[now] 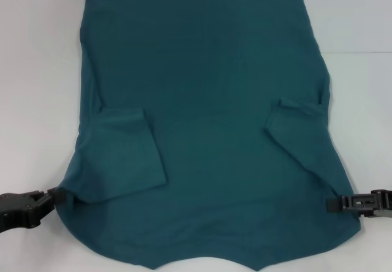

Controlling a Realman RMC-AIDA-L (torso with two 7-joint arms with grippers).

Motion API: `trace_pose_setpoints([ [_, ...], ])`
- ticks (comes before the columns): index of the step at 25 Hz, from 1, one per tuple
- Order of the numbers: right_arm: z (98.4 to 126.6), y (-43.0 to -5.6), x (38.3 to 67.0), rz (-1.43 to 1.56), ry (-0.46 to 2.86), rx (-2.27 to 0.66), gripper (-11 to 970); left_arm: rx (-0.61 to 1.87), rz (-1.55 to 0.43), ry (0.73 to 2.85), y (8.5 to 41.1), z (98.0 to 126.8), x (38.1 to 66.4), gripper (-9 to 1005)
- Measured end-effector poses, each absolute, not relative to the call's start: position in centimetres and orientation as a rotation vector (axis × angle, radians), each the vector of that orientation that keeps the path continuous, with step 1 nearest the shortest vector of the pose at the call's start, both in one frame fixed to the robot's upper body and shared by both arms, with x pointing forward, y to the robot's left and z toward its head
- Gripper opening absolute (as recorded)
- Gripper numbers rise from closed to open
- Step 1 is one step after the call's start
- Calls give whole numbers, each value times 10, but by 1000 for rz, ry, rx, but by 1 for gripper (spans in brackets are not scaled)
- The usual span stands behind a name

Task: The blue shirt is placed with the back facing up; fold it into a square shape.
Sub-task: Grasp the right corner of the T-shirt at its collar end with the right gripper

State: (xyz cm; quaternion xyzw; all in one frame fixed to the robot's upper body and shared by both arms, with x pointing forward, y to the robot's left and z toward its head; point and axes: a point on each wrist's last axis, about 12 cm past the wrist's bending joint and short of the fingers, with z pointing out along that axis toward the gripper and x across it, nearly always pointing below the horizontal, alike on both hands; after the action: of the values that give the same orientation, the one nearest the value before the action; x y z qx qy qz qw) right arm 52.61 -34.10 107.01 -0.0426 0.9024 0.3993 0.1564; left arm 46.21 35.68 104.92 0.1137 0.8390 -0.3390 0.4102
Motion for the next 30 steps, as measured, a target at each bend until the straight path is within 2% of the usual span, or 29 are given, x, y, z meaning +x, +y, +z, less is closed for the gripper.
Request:
trace_pose_setpoints([
  [30,1064,-334,517,1227,2644,-95,915,284,-847,2102,357,1052,468,24],
])
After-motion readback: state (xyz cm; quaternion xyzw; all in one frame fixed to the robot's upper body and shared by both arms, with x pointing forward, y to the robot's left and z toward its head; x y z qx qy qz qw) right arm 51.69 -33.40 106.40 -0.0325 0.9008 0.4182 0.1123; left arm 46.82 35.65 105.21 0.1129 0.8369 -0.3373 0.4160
